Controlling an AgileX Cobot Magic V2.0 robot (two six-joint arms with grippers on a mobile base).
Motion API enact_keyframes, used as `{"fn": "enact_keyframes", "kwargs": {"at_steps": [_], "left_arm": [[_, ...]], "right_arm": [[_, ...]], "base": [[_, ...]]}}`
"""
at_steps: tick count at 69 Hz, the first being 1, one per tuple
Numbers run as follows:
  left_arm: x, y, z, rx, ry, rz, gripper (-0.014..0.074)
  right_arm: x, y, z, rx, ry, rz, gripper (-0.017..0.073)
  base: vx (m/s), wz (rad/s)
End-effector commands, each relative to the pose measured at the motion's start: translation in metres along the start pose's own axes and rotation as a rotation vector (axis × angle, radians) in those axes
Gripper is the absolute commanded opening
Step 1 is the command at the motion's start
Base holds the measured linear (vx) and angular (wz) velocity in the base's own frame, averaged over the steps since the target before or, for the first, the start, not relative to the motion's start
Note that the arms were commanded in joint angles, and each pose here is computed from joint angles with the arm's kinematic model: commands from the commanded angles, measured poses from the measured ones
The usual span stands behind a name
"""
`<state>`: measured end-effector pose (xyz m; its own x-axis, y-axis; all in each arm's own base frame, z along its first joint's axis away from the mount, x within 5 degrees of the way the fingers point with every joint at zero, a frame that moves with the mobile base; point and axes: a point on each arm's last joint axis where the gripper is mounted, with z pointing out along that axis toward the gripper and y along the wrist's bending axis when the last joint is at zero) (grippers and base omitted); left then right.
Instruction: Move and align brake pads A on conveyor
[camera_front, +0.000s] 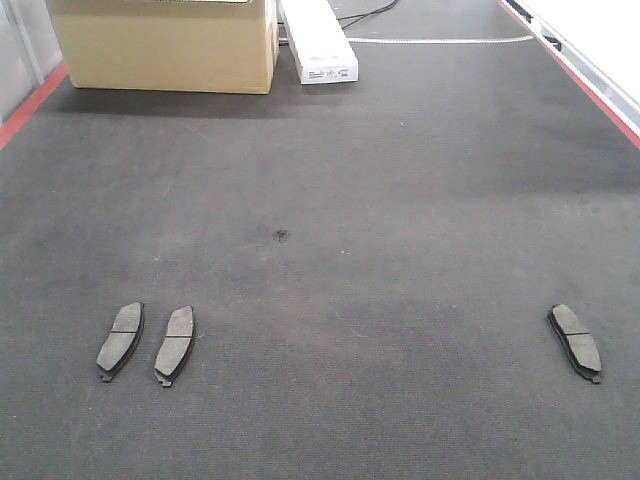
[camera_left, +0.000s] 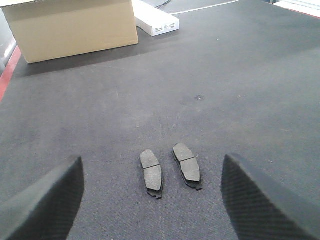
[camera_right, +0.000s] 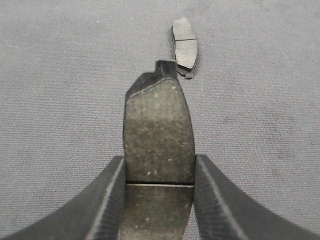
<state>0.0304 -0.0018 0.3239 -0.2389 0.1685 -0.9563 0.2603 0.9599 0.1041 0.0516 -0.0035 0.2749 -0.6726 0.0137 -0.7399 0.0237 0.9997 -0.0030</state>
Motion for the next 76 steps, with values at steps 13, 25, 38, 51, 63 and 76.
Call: {"fn": "enact_keyframes", "kwargs": {"at_steps": [13, 25, 38, 51, 63, 76], "left_arm": [[-0.012, 0.000, -0.002, 0.004, -0.076, -0.006, 0.0533], [-0.012, 0.002, -0.002, -0.044, -0.070, -0.018, 0.0533], [-0.011, 0.005, -0.003, -0.149, -0.059, -0.043, 0.0533], [-0.011, 0.008, -0.004, -0.243, -0.049, -0.066, 0.0533], [-0.010, 0.010, -0.005, -0.309, -0.042, -0.083, 0.0533], [-0.010, 0.012, -0.006, -0.376, -0.034, -0.099, 0.0533]], "right_arm": [[-0.013, 0.000, -0.006, 0.003, -0.098, -0.002, -0.0004], [-0.013, 0.000, -0.006, 0.003, -0.098, -0.002, -0.0004], [-0.013, 0.000, -0.006, 0.003, -0.098, -0.002, -0.0004], [-0.013, 0.000, -0.006, 0.003, -0.098, -0.002, -0.0004], [-0.013, 0.000, -0.006, 0.003, -0.098, -0.002, -0.0004], [-0.013, 0.000, -0.006, 0.003, -0.098, -0.002, -0.0004]], "base": [[0.00, 0.00], [0.00, 0.00], [0.00, 0.00], [0.00, 0.00], [0.00, 0.00], [0.00, 0.00]]}}
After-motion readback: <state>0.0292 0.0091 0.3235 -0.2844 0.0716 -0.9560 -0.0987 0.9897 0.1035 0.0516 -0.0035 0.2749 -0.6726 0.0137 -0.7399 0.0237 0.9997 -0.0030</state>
